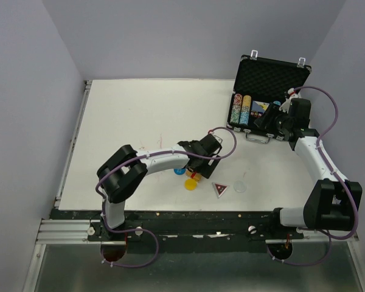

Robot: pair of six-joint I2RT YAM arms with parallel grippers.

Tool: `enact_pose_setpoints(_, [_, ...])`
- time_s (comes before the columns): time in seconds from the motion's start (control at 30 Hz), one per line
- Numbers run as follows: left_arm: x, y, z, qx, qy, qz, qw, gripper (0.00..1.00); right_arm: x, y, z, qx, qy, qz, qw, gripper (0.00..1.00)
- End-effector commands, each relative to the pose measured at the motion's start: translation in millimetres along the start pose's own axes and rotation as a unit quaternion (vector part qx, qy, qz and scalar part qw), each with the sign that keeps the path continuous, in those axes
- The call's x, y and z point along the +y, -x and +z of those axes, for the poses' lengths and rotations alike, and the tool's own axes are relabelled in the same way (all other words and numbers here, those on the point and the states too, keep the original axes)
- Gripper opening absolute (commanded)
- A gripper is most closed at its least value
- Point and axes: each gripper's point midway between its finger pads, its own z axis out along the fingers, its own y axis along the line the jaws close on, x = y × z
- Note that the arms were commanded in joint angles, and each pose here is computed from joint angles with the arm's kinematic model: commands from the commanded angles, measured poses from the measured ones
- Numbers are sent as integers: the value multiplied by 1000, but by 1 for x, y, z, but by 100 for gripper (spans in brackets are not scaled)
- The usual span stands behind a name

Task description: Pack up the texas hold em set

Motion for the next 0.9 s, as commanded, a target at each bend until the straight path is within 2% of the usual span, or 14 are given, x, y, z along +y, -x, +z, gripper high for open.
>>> enact_pose_setpoints(0.0, [3, 1, 1, 4, 25, 9, 1000, 94, 1, 3, -3, -12, 0, -4, 1000, 65])
enact_pose_setpoints(0.33, [2, -7, 8, 19, 28, 8, 999, 84, 1, 3, -2, -11, -1, -4, 1000, 65])
enact_pose_setpoints(0.53, [2, -11, 9, 23, 21, 11, 999, 59, 3, 5, -6, -16, 0, -4, 1000, 65])
enact_pose_setpoints(0.67, [-3, 4, -4, -4, 3, 22, 1000, 48, 6, 10, -11, -26, 4, -1, 1000, 65])
enact_pose_setpoints(0.87, [-12, 50, -68, -97, -47, 54, 993, 45, 30, 5, -20, -3, 59, 24, 998, 65])
